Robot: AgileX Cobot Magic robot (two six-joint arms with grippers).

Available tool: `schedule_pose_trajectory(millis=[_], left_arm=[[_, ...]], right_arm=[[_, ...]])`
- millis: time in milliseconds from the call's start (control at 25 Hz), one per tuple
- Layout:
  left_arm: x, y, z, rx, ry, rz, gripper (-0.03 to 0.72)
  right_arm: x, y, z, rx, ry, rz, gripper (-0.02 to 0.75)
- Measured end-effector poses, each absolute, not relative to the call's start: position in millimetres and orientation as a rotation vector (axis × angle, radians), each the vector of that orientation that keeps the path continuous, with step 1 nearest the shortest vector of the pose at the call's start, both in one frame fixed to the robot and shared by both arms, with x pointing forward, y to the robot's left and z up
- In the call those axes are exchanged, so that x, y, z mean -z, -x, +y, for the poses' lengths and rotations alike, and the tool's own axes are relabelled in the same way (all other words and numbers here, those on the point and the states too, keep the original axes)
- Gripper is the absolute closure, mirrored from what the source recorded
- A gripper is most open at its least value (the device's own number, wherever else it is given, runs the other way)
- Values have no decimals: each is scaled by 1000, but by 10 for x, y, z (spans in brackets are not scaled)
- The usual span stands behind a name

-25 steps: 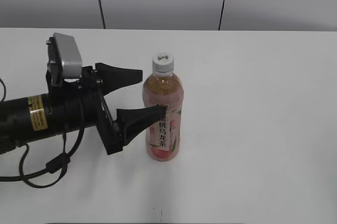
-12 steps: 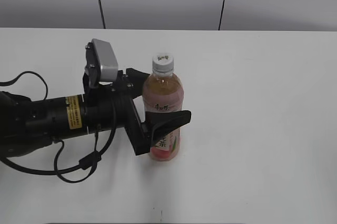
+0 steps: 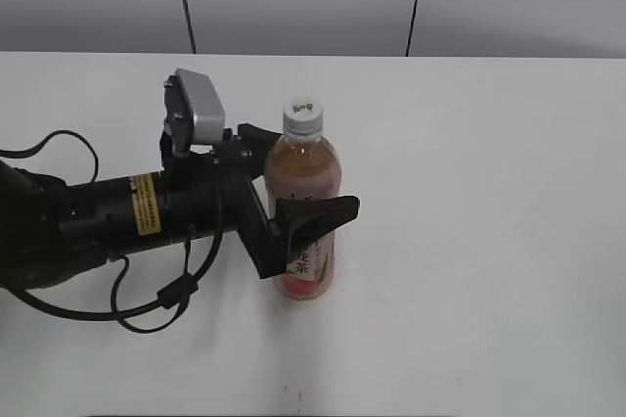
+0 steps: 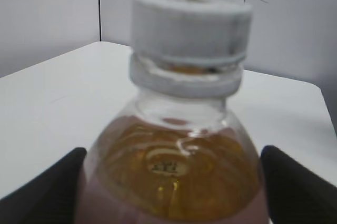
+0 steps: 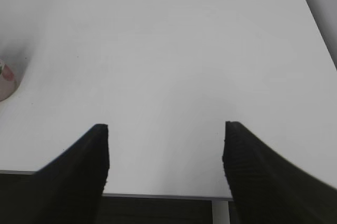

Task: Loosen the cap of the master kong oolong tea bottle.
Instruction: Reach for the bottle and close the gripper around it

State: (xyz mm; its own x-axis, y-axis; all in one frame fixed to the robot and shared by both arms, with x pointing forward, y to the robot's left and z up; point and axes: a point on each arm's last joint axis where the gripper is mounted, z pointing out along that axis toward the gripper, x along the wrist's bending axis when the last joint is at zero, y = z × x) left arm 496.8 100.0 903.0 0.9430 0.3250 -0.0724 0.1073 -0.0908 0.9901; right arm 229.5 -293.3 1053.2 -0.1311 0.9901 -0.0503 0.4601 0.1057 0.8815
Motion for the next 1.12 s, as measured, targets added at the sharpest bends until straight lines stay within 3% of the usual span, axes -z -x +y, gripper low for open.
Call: schedule_pose_trajectory(millis=[320,720,1120], left_arm=[[-9035,-5001,989,-196,-1655,336,111],[-9047,-5015,982,-200,-1649,333,227],[-9047,-5014,982,-199,-1649,333,231]], right_arm=[[-10532,-2295,-2933,-963,-1434,1687,225],[-10532,-2295,-2933,-963,-1434,1687,225],[-10532,-2295,-2933,-963,-1434,1687,225]])
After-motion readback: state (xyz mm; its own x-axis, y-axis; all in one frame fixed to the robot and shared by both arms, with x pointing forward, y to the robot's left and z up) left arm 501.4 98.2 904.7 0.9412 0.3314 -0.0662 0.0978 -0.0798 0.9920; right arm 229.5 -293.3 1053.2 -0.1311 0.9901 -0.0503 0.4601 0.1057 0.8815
